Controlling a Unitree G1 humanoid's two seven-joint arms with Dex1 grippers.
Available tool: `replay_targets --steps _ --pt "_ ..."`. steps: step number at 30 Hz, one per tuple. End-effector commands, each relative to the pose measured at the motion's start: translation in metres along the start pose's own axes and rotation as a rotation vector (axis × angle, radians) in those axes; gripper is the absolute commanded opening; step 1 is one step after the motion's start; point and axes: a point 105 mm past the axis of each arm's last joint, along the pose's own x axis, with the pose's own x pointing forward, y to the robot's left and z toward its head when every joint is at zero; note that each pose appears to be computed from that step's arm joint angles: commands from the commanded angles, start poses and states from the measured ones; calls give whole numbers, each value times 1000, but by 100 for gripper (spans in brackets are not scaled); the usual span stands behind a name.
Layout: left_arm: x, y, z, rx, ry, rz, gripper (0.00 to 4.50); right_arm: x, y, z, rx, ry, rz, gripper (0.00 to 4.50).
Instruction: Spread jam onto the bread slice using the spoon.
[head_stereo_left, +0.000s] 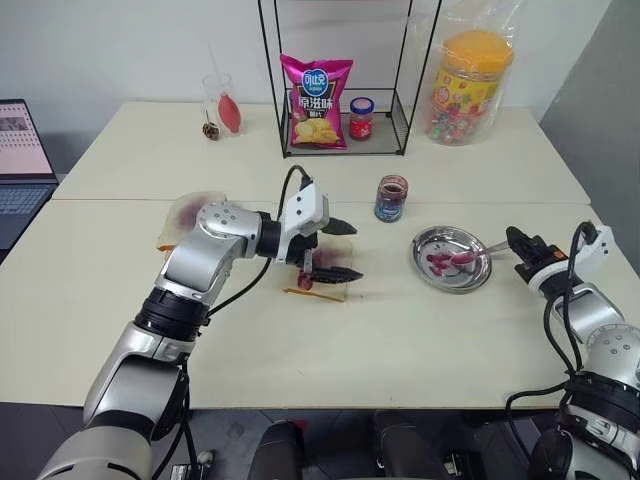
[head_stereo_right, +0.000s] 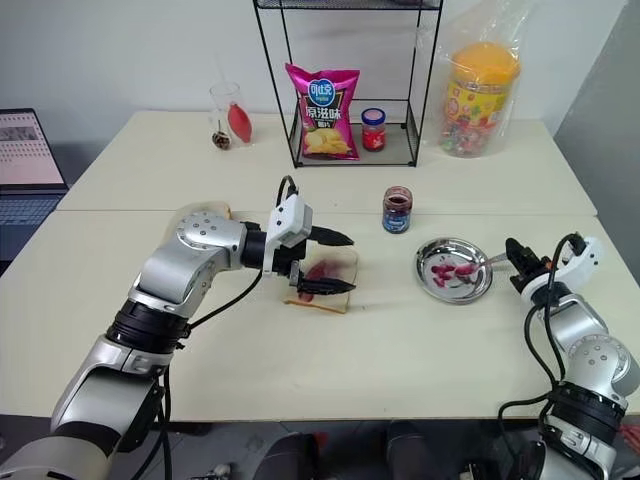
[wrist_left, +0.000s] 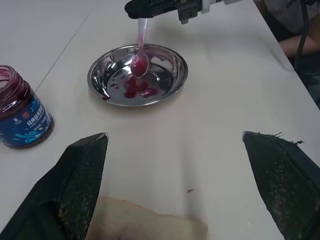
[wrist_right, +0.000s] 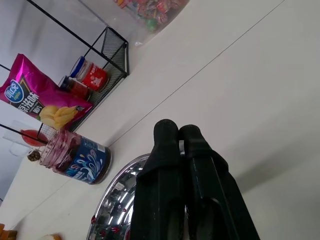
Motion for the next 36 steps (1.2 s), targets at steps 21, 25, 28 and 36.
replay_targets --steps 21,25,28,36 --pt "-3 -5 9 48 -13 -4 450 4 1 8 -76 22 56 425" --pt "-3 -5 9 50 -15 -3 450 5 2 7 -92 30 63 449" --pt "-2 -5 9 52 -16 -2 450 5 1 8 -101 32 59 449" --pt "-16 2 6 45 7 47 450 -1 -17 30 -170 -6 -33 449"
